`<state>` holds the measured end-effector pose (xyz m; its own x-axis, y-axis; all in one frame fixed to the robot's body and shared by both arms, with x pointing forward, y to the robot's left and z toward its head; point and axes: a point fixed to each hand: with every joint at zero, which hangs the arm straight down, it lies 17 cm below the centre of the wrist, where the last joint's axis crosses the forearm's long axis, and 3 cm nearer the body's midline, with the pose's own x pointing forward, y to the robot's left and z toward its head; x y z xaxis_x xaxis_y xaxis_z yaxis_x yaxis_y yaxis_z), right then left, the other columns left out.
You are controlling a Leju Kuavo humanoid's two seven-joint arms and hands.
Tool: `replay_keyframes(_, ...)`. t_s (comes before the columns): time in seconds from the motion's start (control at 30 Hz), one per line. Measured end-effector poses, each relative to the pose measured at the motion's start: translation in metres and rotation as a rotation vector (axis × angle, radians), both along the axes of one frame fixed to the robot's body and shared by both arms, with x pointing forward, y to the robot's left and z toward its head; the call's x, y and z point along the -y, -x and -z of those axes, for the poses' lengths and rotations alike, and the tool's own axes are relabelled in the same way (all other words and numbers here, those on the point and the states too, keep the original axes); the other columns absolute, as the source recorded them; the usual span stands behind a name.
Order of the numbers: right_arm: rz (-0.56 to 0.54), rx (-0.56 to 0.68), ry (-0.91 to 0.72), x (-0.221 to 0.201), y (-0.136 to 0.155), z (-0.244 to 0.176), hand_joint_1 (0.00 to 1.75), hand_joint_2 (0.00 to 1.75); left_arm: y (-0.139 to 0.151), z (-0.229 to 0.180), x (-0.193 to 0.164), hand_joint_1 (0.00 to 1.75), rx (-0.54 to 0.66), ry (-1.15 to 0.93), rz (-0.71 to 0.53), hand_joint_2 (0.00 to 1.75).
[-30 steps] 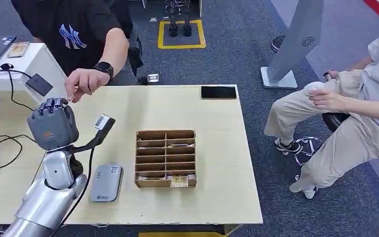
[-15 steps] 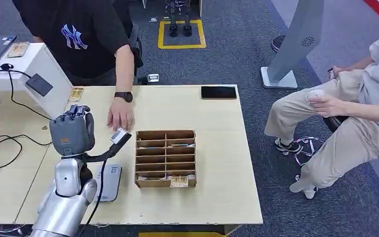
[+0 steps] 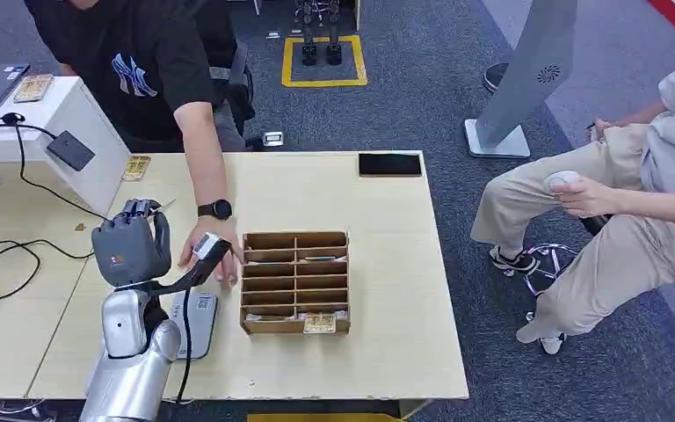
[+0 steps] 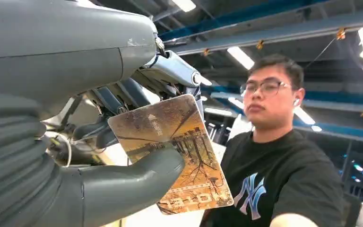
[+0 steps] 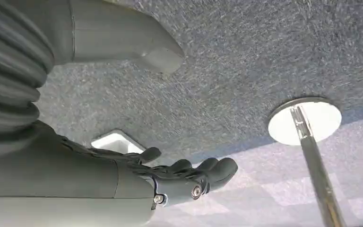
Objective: Pass the card to the sensor for recognition and then transmit it.
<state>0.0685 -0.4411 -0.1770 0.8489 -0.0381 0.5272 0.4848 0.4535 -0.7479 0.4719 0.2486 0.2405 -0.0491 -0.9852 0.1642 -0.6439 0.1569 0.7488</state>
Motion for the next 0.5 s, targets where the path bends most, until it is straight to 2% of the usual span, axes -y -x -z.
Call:
replay_keyframes(0.37, -0.037, -0.016, 0.008, 0.004, -0.003, -0.003, 0.00, 1.75, -0.002, 0.016, 0.000, 1.75, -0.042, 0.015, -0.013, 1.75)
replay_keyframes(0.5, -0.019, -0.036, 0.010, 0.007, 0.007, -0.003, 0.00, 1.75, 0.000, 0.025, 0.002, 1.75, -0.061, 0.015, -0.010, 1.75)
